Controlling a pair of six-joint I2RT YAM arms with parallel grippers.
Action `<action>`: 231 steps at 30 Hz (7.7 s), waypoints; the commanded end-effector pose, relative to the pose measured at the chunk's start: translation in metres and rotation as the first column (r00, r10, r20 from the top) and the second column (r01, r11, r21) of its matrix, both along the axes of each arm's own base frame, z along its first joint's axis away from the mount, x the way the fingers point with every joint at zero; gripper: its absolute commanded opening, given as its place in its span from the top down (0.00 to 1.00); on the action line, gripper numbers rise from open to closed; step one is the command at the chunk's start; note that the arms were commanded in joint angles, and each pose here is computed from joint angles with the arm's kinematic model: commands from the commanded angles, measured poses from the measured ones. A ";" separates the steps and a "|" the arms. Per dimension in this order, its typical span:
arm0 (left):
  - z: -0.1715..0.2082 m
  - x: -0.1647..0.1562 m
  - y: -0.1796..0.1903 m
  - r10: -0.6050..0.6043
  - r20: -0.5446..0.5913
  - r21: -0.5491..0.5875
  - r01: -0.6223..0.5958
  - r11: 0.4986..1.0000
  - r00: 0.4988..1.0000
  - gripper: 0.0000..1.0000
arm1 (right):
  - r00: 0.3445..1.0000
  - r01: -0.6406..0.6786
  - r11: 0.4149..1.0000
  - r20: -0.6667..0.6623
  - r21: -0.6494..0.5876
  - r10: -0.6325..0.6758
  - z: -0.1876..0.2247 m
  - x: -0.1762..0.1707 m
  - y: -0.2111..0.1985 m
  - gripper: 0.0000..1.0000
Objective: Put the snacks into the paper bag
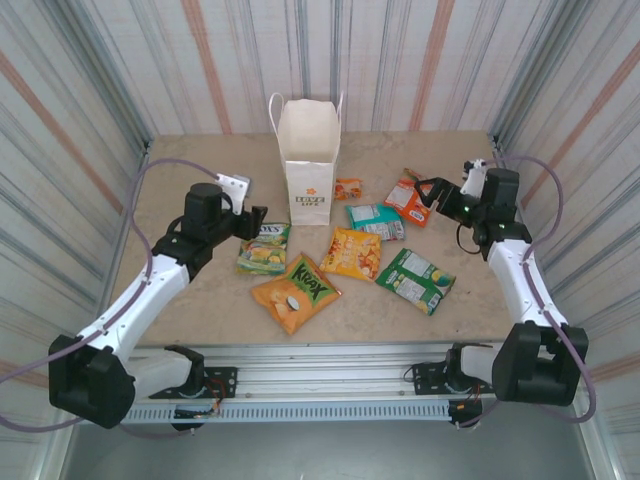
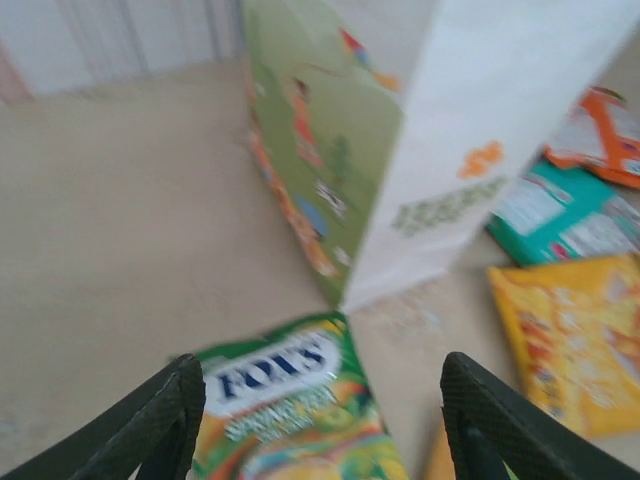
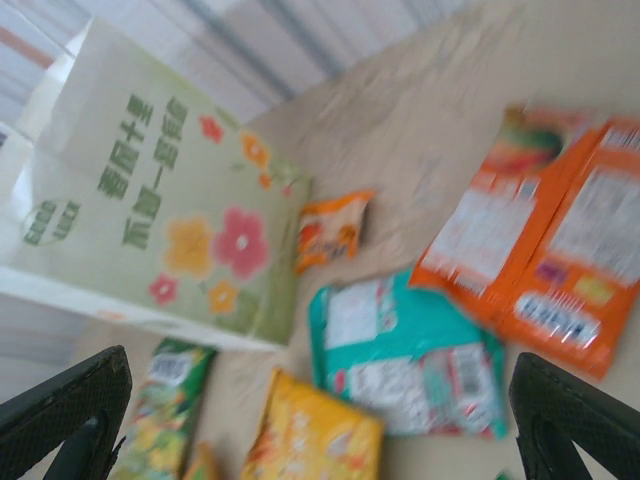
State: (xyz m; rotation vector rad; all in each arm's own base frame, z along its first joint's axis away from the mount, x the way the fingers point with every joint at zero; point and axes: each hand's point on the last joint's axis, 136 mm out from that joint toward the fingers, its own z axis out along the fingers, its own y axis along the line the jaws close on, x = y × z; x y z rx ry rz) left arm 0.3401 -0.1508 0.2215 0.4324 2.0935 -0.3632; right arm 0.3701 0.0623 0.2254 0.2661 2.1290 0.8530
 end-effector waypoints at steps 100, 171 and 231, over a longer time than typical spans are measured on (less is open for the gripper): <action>0.121 0.165 -0.045 0.047 -0.059 -0.308 -0.063 0.949 0.997 0.59 | 0.905 -0.005 0.970 0.411 -0.241 0.107 0.213 0.057 0.189 1.00; -0.016 -0.059 -0.010 0.050 -0.482 -0.263 -0.199 0.944 0.875 0.44 | 0.846 -0.138 0.980 -0.498 0.145 0.193 -0.032 -0.163 0.222 0.44; -0.157 -0.121 -0.019 0.095 -0.727 -0.090 -0.231 0.969 0.681 0.62 | 0.715 -0.303 0.939 -0.613 0.161 0.336 -0.158 -0.166 0.217 0.40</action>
